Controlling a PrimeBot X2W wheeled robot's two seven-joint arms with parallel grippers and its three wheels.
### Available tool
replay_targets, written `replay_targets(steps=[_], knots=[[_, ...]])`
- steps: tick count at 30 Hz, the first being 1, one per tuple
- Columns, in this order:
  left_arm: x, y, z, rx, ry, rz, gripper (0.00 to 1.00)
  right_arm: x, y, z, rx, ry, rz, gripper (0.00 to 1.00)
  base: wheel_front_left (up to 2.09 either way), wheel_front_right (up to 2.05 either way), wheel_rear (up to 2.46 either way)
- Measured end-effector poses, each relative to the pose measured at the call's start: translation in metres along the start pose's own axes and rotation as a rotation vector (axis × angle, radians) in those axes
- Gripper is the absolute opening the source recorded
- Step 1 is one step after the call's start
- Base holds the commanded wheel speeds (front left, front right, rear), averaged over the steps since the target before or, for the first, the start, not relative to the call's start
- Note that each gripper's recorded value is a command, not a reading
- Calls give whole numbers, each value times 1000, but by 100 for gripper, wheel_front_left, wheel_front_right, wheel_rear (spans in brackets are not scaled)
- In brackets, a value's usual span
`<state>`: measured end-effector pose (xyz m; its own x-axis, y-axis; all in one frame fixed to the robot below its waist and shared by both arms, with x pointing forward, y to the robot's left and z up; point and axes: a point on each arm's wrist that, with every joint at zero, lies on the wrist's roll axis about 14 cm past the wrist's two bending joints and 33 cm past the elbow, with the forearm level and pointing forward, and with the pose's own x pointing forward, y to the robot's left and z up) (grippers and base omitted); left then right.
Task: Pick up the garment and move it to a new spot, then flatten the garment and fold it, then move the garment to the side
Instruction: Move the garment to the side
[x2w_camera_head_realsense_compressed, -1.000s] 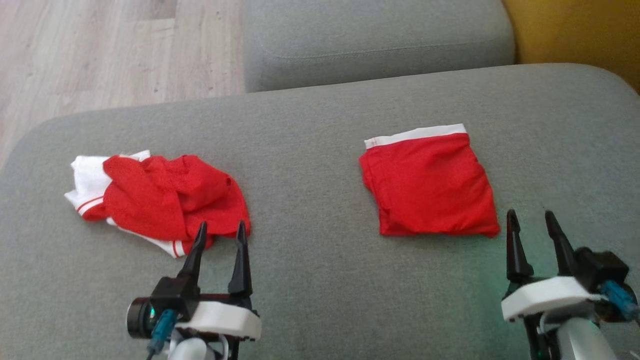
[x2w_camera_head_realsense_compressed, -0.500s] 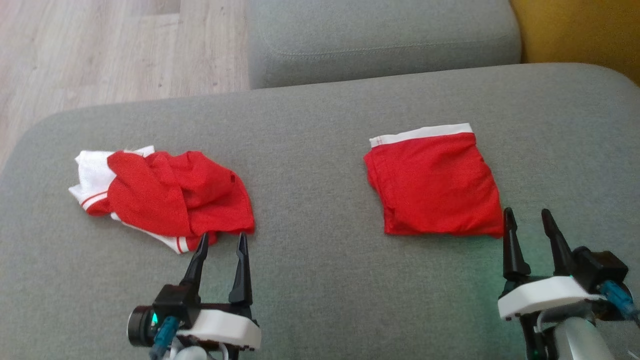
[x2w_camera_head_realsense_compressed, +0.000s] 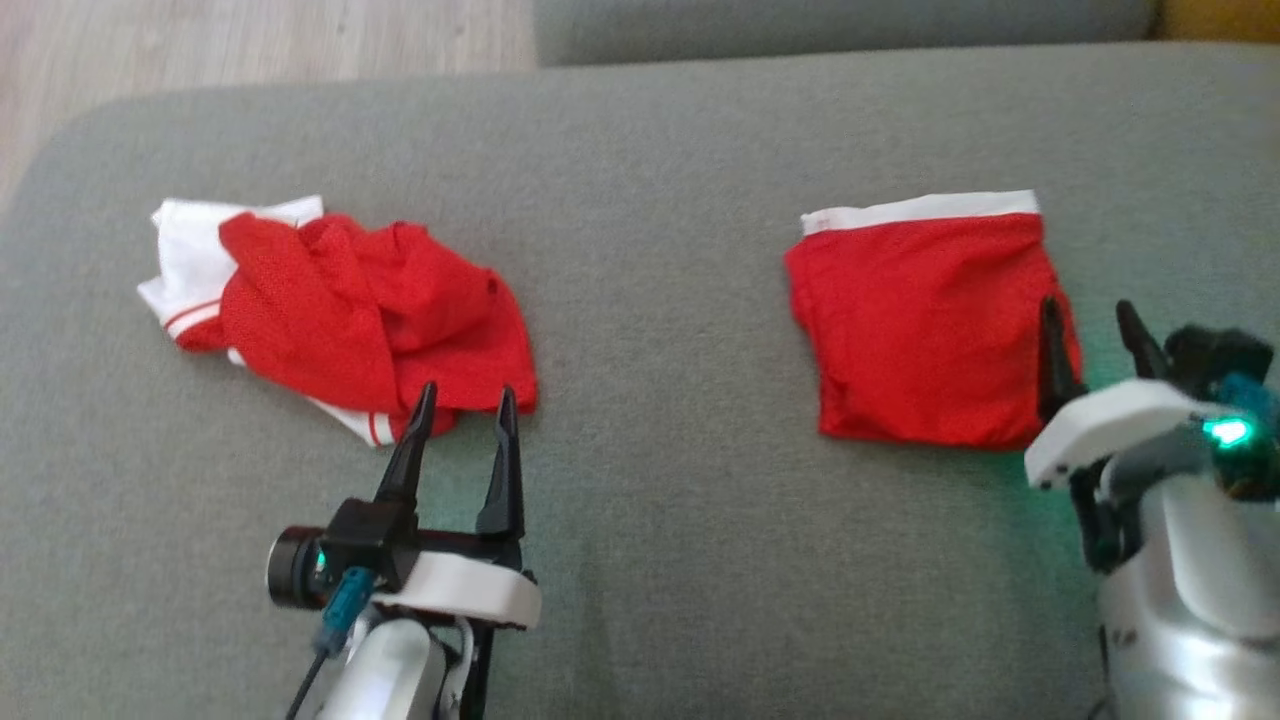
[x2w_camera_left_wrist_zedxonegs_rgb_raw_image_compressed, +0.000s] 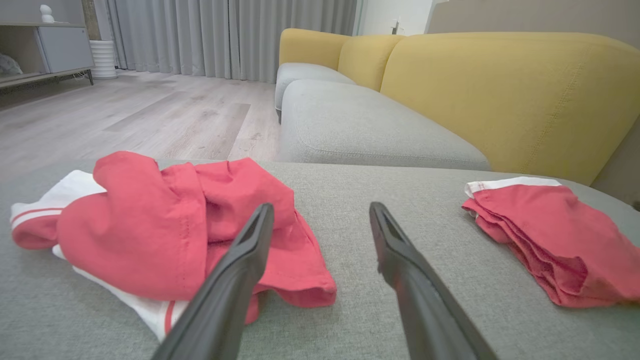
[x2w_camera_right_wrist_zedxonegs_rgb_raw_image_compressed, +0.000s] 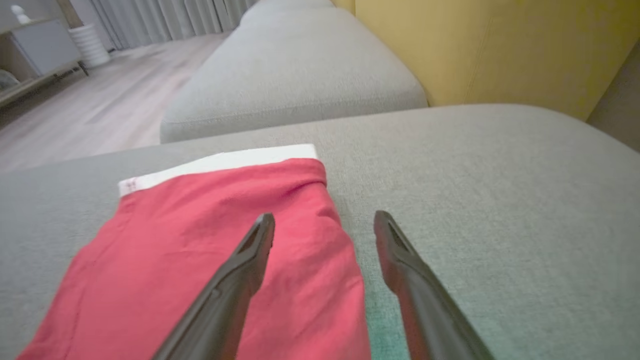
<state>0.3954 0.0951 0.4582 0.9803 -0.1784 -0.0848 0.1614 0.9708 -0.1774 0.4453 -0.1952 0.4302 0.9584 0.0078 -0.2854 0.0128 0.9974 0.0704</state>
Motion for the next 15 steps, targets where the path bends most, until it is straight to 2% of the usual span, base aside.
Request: replay_targets(steps=[4,10,15], knots=[[5,4,-5,0,15,8,100,25,-2,-18,21,115,-15,100,0,0,0],[8,16,-9,-4,27,47,100,45,-3,-52,-6,273,-9,100,0,0,0],[8,20,-13,-3,37,59,100,55,6,-55,-47,311,33,100,0,0,0]])
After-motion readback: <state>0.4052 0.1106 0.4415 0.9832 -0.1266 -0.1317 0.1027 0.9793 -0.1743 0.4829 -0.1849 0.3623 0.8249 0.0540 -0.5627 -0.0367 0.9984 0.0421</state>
